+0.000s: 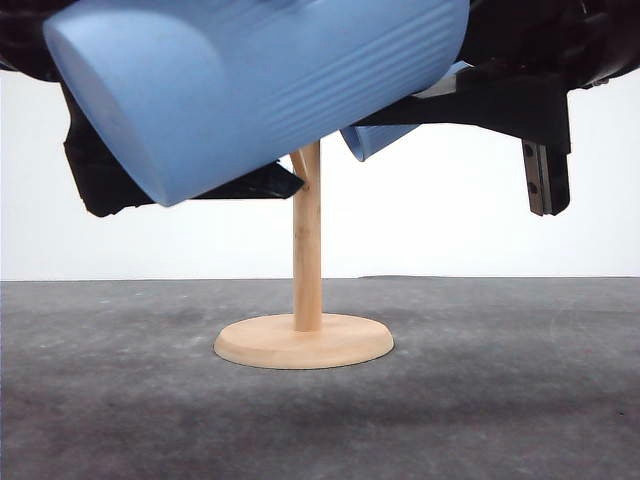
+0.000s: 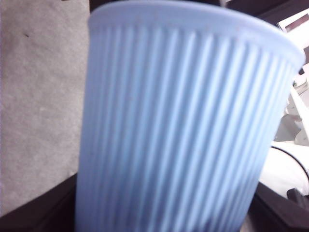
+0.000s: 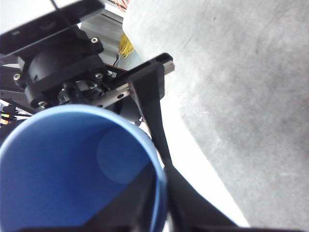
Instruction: Place three cups
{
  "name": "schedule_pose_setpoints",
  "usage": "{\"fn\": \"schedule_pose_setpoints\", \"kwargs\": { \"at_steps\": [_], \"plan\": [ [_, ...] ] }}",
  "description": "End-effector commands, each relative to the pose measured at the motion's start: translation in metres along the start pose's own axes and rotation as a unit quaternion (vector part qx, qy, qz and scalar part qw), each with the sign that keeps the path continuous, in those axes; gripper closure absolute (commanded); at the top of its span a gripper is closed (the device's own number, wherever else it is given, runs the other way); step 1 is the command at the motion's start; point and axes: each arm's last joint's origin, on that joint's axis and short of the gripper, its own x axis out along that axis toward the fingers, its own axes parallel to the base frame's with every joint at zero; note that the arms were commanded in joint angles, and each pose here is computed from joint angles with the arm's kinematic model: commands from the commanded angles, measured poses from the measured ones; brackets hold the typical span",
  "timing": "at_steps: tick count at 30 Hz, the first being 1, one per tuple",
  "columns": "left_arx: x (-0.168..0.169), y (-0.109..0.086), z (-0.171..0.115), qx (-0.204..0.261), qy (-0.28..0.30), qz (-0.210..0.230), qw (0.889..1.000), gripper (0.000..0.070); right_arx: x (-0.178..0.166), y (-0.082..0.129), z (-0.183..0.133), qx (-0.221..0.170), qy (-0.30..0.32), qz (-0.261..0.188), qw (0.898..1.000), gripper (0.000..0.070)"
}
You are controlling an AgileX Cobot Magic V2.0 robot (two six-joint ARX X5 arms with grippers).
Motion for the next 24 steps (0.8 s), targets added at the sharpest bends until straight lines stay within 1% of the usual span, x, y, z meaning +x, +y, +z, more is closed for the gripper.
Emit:
{"fn": "schedule_pose_setpoints", "kwargs": {
  "at_steps": [1, 2, 7, 11, 14, 19, 22, 24],
  "plan": [
    [0.002, 0.0, 0.002, -0.023, 0.001, 0.001, 1.0, 0.0237, 0.002, 0.004, 0.004, -0.015, 0.004, 0.013, 1.0, 0.0555],
    [0.002, 0.0, 0.002, -0.032, 0.001, 0.001, 0.999, 0.0237, 0.002, 0.004, 0.004, -0.015, 0.004, 0.013, 1.0, 0.0533],
    [0.002, 0.0, 0.002, -0.087, 0.0, 0.001, 0.996, 0.0244, 0.001, 0.004, 0.004, -0.025, 0.002, 0.011, 1.0, 0.0529],
    [0.002, 0.0, 0.003, -0.143, -0.001, 0.003, 0.99, 0.0243, -0.003, 0.001, 0.006, -0.03, -0.009, 0.006, 0.999, 0.0529],
    [0.002, 0.0, 0.003, -0.184, -0.002, 0.003, 0.983, 0.0243, -0.01, -0.003, 0.009, -0.04, -0.026, -0.004, 0.999, 0.0529],
    [0.002, 0.001, 0.004, -0.265, -0.014, 0.018, 0.964, 0.0243, -0.028, -0.013, 0.016, -0.045, -0.067, -0.027, 0.996, 0.0529],
    [0.002, 0.001, 0.007, -0.286, -0.035, 0.027, 0.957, 0.0253, -0.04, -0.019, 0.02, -0.045, -0.097, -0.046, 0.993, 0.0529],
    [0.001, 0.001, 0.011, -0.285, -0.053, 0.031, 0.957, 0.0284, -0.047, -0.023, 0.021, -0.044, -0.113, -0.058, 0.991, 0.0529]
  ]
}}
